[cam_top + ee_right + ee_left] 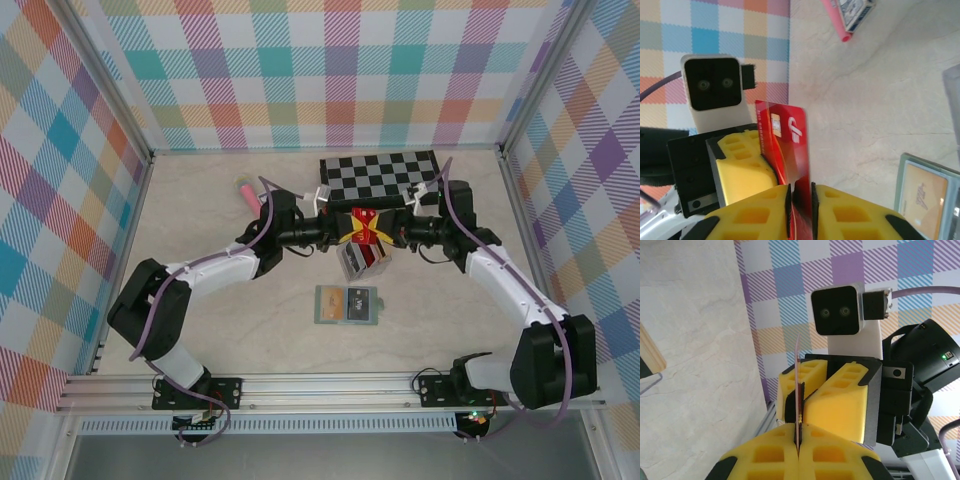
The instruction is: Put the credit cards into the card holder
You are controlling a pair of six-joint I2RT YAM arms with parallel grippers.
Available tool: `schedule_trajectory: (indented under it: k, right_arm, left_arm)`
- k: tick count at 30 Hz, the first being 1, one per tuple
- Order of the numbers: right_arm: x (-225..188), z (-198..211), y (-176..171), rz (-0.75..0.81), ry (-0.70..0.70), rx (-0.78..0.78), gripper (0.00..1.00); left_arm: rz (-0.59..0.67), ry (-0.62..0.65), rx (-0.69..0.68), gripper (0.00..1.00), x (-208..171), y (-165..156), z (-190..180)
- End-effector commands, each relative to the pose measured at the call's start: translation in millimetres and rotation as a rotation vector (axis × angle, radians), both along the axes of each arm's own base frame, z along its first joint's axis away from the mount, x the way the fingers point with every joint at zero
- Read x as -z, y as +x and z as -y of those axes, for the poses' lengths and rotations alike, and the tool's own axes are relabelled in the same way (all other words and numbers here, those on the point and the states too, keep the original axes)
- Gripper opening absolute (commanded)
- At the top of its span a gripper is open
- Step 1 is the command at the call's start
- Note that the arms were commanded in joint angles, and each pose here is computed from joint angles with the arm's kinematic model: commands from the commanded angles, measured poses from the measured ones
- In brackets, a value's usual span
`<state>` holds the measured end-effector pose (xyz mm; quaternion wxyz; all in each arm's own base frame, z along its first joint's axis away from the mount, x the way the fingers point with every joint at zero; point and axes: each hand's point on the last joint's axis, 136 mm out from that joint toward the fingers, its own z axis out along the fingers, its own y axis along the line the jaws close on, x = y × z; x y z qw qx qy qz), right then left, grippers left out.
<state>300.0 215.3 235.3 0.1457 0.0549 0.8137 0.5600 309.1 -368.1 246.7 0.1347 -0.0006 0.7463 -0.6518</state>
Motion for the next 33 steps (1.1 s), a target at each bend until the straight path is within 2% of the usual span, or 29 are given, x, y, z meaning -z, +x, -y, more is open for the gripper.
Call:
schedule_trajectory:
  k: [1, 7, 8, 10, 11, 12, 15, 18, 19, 24, 33]
  right_arm:
    - [-11, -8, -3, 0.028, 0.064, -0.062, 0.22]
    - [-9, -6, -2, 0.035, 0.023, -0.053, 0.10]
    - [-5, -2, -4, 0.030, -0.015, -0.042, 0.09]
    - [8, 8, -8, 0.017, -0.124, -0.007, 0.08]
    - [19, 16, -12, 0.000, -0.206, 0.020, 0.07]
    - [30, 25, -16, -0.013, -0.283, 0.043, 0.07]
    - [68, 41, -38, -0.068, -0.484, 0.078, 0.07]
    - [100, 40, -66, -0.083, -0.648, 0.051, 0.07]
    - [109, 37, -74, -0.085, -0.680, 0.037, 0.08]
    - [145, 23, -95, -0.091, -0.750, 0.027, 0.08]
    - [173, 23, -93, -0.091, -0.783, 0.061, 0.07]
  left_arm:
    - [0.038, -0.081, 0.044, 0.00, -21, -2, 4]
    - [0.014, -0.053, 0.026, 0.01, -11, -2, 1]
    - [0.000, -0.016, 0.009, 0.13, -3, -1, -2]
    - [-0.026, 0.078, -0.026, 0.24, 17, -2, -10]
    - [-0.046, 0.144, -0.050, 0.39, 31, -3, -17]
    - [-0.070, 0.224, -0.074, 0.49, 47, -5, -26]
    - [-0.142, 0.490, -0.155, 0.62, 96, -17, -62]
    - [-0.208, 0.740, -0.183, 0.64, 142, -38, -99]
    - [-0.223, 0.776, -0.172, 0.64, 153, -46, -104]
    - [-0.240, 0.872, -0.132, 0.64, 182, -72, -107]
    - [-0.234, 0.956, -0.100, 0.61, 204, -82, -100]
